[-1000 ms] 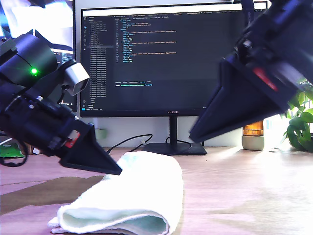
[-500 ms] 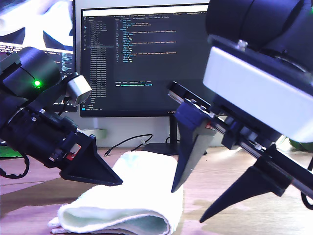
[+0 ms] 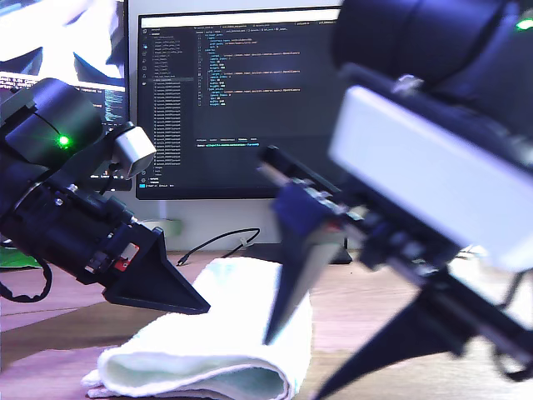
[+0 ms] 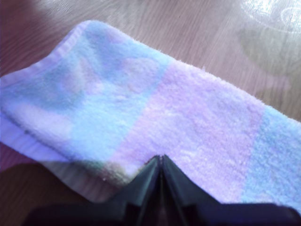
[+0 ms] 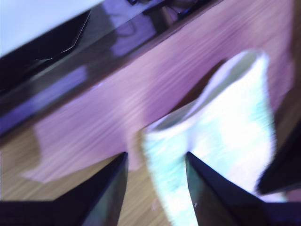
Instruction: Fold the tea towel to a neat square and place it to the right
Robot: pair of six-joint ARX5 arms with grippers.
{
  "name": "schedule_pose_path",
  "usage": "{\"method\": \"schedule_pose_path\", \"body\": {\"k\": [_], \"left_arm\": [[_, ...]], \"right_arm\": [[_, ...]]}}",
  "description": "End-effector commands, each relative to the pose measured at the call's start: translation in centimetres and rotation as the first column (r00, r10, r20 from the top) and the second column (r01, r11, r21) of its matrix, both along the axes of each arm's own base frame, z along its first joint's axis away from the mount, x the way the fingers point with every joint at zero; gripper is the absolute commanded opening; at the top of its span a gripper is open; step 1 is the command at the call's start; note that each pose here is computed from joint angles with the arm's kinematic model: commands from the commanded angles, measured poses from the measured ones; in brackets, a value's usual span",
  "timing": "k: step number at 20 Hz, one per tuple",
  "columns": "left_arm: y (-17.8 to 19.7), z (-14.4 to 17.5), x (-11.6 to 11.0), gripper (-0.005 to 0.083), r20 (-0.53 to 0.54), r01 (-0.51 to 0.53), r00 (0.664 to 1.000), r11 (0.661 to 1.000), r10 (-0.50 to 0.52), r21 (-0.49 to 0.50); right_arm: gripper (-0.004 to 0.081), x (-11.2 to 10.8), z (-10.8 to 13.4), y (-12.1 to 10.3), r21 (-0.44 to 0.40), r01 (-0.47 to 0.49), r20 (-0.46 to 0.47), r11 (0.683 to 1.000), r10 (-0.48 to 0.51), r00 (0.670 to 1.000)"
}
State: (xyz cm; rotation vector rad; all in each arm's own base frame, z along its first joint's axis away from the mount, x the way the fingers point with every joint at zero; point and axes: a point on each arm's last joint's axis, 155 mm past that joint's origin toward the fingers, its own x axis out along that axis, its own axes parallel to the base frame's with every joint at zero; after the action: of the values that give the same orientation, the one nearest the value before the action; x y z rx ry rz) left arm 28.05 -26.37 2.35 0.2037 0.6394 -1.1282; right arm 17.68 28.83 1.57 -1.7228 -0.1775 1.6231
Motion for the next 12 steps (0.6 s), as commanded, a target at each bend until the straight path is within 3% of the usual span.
{"method": "schedule_pose_path", "body": {"k": [1, 6, 9, 12], "left_arm": [[0.1, -0.8, -0.7, -0.0024, -0.019, 0.006, 1.0, 1.0, -0.006, 0.008], [0.1, -0.8, -0.8, -0.0024, -0.024, 0.009, 1.0, 1.0, -0.009, 0.008], [0.1, -0.8, -0.8, -0.0024, -0.025, 0.009, 1.0, 1.0, -0.008, 0.008], [0.1, -0.8, -0.8, -0.0024, -0.023, 0.009, 1.0, 1.0, -0.009, 0.006]], "right_arm": [[0.0321, -0.7, -2.0, -0.4, -0.049, -0.023, -0.022, 0.999, 0.022, 1.0], [0.0197, -0.5, -3.2, -0.7, -0.087, -0.03, -0.011, 0.996, 0.03, 1.0], [-0.0003, -0.9, -3.1, -0.3, -0.078, -0.047, -0.017, 0.996, 0.046, 0.999], [-0.0013, -1.7, -3.1, 0.2, -0.073, -0.062, -0.024, 0.995, 0.061, 0.998]]}}
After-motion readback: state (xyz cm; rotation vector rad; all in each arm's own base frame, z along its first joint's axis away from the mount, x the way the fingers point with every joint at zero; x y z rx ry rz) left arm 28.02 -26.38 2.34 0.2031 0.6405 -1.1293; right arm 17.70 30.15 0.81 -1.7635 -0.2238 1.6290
